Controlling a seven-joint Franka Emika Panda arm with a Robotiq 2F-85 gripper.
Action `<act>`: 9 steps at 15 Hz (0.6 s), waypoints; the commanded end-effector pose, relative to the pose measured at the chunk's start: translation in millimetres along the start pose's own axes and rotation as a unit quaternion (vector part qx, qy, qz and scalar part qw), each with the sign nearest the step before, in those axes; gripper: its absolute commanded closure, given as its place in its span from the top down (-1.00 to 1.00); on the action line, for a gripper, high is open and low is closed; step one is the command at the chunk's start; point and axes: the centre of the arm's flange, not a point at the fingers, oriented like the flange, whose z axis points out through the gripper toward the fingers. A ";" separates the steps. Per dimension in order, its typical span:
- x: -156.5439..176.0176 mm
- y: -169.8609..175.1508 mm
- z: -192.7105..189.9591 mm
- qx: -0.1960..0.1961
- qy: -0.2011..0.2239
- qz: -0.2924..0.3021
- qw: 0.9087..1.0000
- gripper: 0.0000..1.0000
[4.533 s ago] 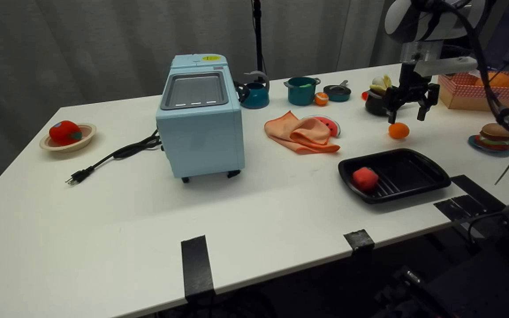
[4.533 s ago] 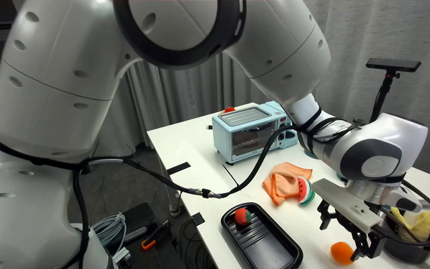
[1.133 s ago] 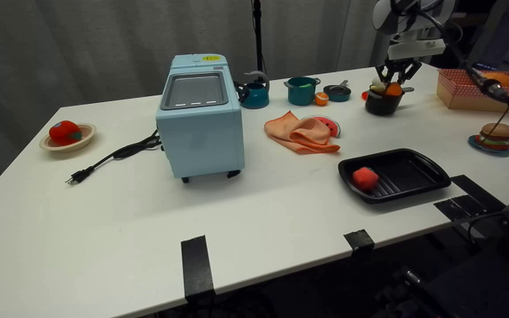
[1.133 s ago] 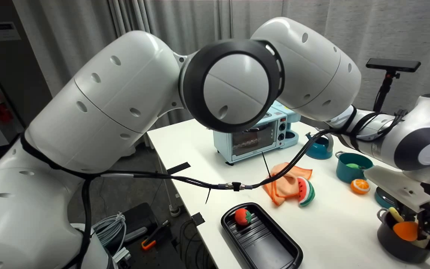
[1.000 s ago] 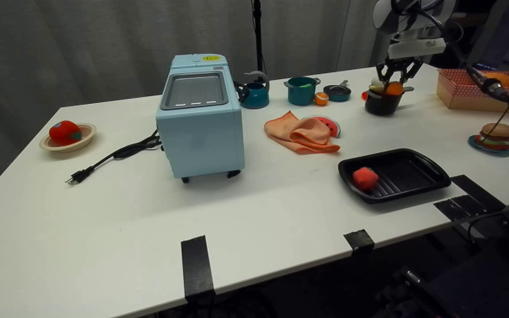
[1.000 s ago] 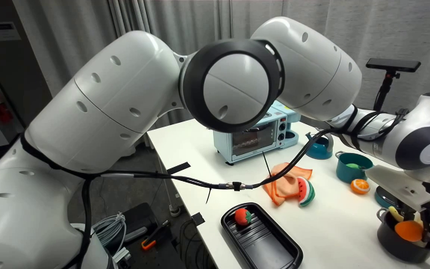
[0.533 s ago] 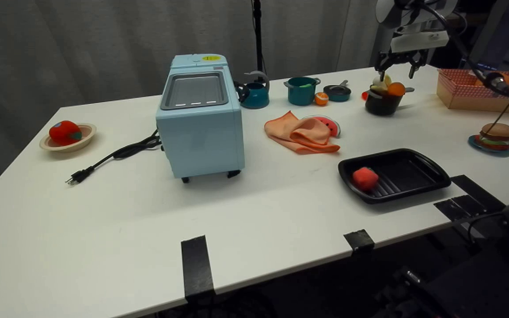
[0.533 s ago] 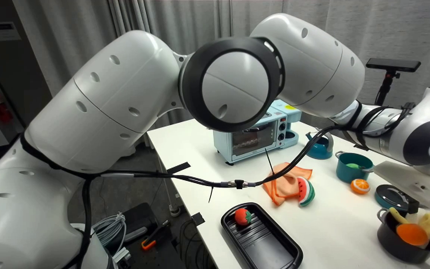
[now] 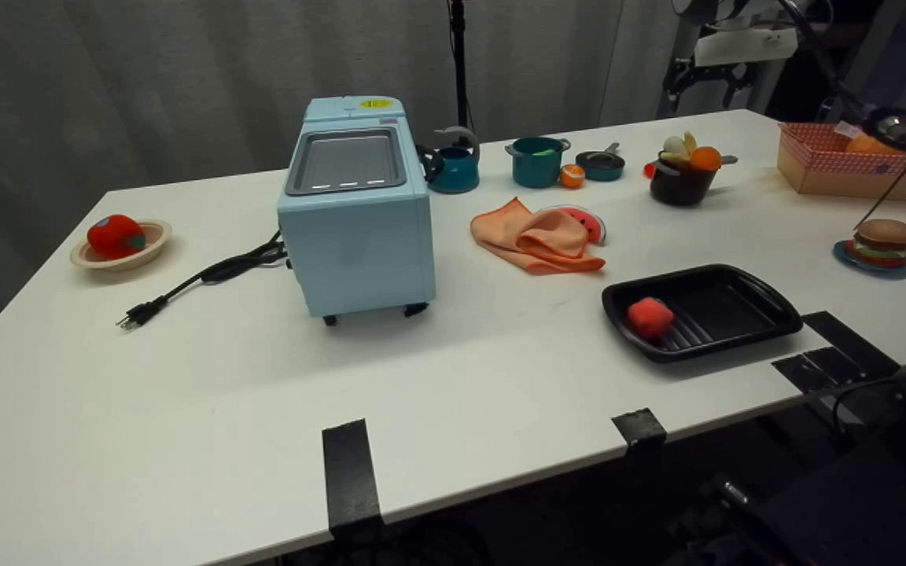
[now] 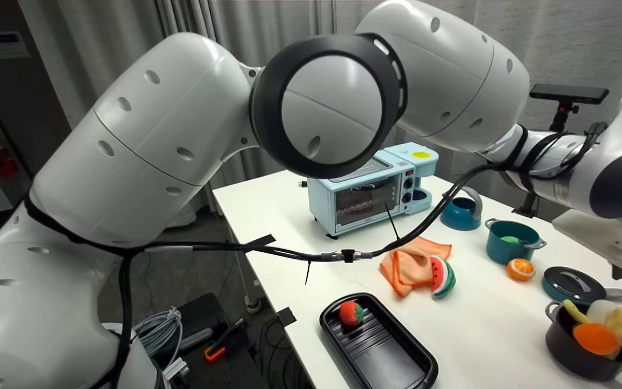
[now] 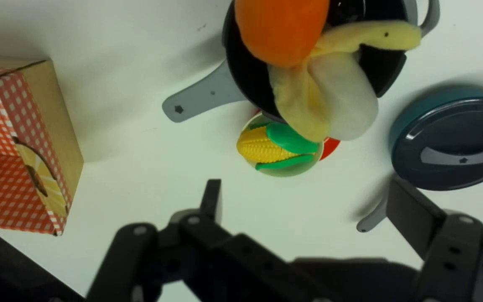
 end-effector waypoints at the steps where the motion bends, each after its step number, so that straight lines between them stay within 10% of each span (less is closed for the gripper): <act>1: -3.0 -10.6 -27.9 0.046 0.009 -0.008 0.999 1.00; 9: -54.0 -69.2 -63.7 0.159 -0.037 -0.094 0.982 1.00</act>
